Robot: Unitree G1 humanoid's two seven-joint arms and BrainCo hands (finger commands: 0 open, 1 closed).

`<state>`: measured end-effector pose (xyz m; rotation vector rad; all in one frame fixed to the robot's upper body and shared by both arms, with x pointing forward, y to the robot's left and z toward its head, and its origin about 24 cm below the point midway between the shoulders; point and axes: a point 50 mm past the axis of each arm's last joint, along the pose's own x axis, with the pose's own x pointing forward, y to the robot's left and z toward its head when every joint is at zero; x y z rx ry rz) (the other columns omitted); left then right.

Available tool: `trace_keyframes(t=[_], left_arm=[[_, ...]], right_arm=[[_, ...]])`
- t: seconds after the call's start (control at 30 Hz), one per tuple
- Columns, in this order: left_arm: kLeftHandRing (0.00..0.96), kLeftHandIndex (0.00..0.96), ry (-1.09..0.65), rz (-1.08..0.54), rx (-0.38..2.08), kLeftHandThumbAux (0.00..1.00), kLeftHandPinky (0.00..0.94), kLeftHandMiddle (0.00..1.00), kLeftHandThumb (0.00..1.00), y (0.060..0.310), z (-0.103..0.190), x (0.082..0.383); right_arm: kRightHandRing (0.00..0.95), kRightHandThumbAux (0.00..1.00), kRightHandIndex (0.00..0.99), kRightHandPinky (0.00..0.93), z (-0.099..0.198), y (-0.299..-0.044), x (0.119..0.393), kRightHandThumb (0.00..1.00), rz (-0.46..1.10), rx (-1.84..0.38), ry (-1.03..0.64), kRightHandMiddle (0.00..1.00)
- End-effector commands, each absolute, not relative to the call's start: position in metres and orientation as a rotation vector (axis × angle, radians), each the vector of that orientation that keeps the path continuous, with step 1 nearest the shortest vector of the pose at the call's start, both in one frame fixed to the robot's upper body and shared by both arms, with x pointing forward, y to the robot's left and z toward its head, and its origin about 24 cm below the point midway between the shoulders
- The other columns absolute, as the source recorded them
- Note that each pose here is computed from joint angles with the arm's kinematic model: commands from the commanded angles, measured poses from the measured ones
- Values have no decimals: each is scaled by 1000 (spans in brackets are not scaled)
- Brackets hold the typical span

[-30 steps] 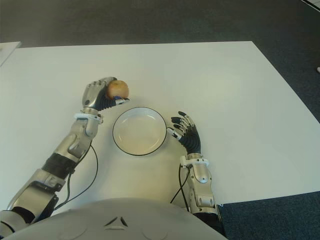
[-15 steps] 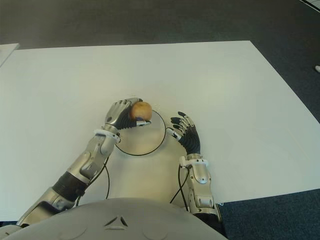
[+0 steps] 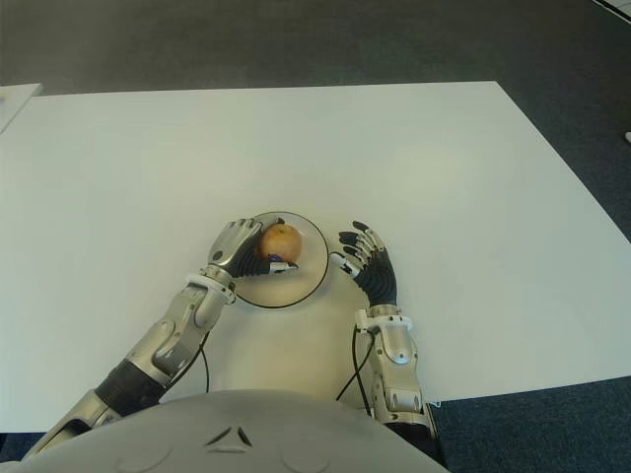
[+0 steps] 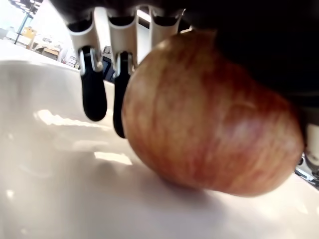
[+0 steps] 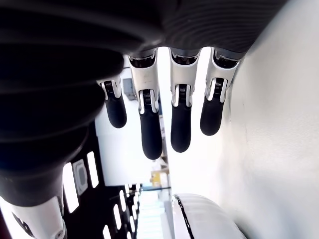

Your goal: Put the apples into the plate.

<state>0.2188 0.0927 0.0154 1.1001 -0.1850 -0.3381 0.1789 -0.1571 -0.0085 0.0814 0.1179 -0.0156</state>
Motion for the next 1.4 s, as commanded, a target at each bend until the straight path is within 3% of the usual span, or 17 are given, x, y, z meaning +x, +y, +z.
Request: trace_keyframes(t=[0.03, 0.73, 0.97, 1.07, 1.13, 1.23, 1.4], left_arm=[[872, 443, -143, -368, 1146, 695, 852, 891, 752, 97, 1, 211], [882, 443, -182, -394, 1203, 694, 858, 906, 752, 95, -7, 207], [824, 444, -209, -326, 1168, 693, 783, 842, 750, 94, -8, 207], [706, 438, -223, -305, 1150, 691, 648, 741, 734, 94, -9, 207], [464, 384, -231, -304, 1156, 521, 446, 506, 510, 94, -9, 207], [252, 236, -244, -306, 1181, 427, 247, 277, 365, 95, -10, 207], [86, 103, -264, -295, 1224, 377, 88, 111, 269, 97, -7, 207]], right_arm=[[287, 722, 172, 279, -26, -157, 167, 485, -23, 89, 235, 336], [287, 734, 175, 269, -27, -158, 170, 496, -21, 82, 238, 346], [288, 737, 180, 270, -27, -158, 171, 512, -24, 87, 236, 348], [291, 741, 178, 268, -27, -158, 171, 522, -23, 87, 234, 353], [292, 740, 175, 265, -27, -158, 171, 526, -20, 88, 233, 354], [288, 739, 170, 260, -27, -158, 171, 526, -16, 89, 234, 347], [286, 741, 170, 260, -28, -158, 171, 524, -15, 87, 231, 344]])
